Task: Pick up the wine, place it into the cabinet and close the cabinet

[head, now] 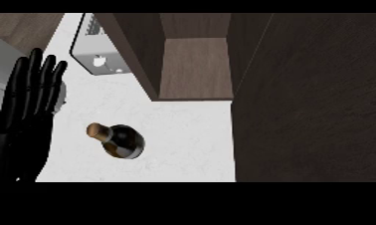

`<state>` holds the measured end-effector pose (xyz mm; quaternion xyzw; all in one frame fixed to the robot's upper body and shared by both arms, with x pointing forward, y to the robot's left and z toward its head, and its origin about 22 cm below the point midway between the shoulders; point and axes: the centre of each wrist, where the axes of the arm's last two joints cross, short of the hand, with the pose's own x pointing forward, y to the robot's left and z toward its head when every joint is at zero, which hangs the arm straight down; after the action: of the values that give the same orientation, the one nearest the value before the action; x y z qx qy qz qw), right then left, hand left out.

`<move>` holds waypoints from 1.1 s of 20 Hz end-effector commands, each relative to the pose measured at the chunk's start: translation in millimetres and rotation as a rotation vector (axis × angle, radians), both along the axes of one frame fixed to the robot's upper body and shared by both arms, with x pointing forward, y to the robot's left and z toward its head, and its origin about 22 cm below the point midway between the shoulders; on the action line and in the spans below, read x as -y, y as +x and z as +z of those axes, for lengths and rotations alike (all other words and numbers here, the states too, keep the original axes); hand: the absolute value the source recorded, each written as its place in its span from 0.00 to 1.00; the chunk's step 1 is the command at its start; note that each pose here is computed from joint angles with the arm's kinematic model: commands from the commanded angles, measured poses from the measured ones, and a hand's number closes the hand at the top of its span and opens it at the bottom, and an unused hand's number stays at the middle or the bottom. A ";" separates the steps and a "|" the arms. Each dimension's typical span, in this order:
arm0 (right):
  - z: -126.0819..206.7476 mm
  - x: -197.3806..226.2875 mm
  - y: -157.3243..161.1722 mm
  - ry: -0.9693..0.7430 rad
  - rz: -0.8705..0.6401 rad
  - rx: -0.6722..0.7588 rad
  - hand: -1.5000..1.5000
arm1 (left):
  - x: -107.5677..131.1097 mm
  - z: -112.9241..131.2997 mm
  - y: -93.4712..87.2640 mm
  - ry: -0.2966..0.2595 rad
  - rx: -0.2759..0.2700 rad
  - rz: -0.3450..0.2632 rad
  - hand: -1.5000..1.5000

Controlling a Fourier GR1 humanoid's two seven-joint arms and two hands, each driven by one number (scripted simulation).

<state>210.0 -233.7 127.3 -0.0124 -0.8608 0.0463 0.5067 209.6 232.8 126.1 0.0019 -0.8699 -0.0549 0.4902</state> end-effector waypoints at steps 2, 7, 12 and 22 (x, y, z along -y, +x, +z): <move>11.9 3.3 -9.5 0.013 -0.029 0.027 0.00 | 4.2 -2.8 9.3 0.038 0.011 0.149 0.00; -12.0 -8.9 -27.2 0.029 0.209 -0.127 0.00 | 13.2 -13.8 10.0 -0.254 -0.160 0.310 0.00; 9.6 4.6 -46.0 0.017 0.269 -0.164 0.00 | 55.9 1.2 16.8 -0.344 -0.175 0.308 0.00; 21.5 10.1 -58.1 0.032 0.249 -0.150 0.00 | 87.5 -0.8 24.4 -0.341 -0.166 0.317 0.00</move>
<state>152.7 -245.1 150.3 0.1038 -0.8160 0.0957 0.5606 234.0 158.1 130.7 0.0514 -0.8112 0.1670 0.5580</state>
